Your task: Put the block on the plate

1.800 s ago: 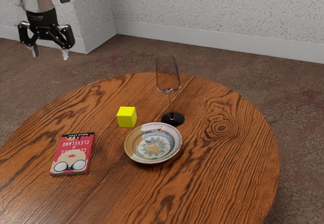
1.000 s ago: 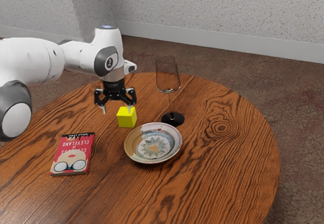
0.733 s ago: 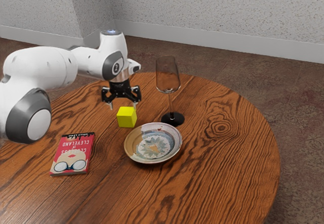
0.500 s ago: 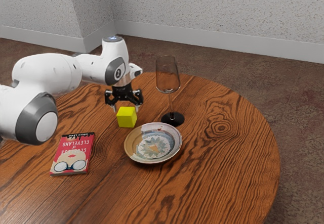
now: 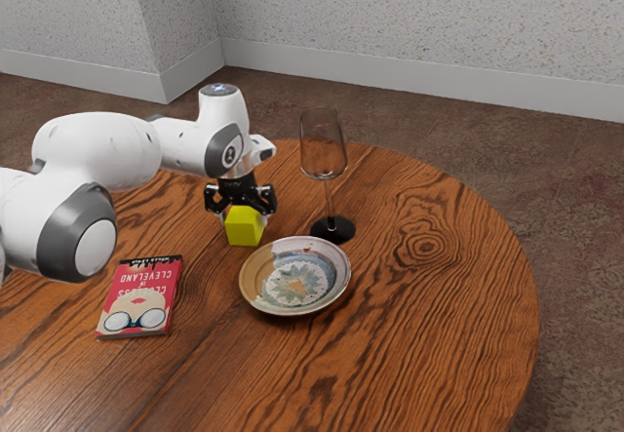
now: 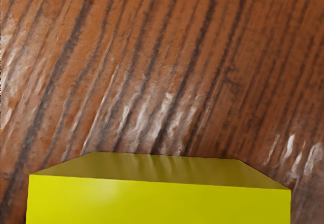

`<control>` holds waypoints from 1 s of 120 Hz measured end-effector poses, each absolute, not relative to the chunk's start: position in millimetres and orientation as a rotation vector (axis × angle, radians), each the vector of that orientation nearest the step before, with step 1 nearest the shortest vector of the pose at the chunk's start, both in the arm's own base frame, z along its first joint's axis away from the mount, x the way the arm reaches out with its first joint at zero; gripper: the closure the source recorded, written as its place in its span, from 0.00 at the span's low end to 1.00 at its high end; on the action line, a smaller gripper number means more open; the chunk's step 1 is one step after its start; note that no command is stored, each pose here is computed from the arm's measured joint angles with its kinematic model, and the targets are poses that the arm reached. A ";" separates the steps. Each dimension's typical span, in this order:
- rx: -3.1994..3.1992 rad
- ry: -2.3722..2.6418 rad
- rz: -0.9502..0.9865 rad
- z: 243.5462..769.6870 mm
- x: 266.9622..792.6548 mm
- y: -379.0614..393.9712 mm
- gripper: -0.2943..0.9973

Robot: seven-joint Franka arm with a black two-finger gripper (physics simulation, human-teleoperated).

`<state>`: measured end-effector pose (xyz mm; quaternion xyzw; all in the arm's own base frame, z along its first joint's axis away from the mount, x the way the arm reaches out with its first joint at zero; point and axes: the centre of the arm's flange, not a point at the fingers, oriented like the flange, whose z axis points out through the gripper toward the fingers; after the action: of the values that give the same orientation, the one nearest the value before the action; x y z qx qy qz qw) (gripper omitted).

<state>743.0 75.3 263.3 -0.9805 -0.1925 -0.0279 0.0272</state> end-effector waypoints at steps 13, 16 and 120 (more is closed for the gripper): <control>-3.037 -0.592 -0.090 263.4 742.8 75.8 0.29; -3.039 -0.592 -0.090 263.2 742.8 75.8 0.32; -3.155 -0.632 0.052 338.7 640.1 -79.5 0.47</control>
<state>640.1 -79.5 338.7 -0.9797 -0.1961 0.0163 -0.0380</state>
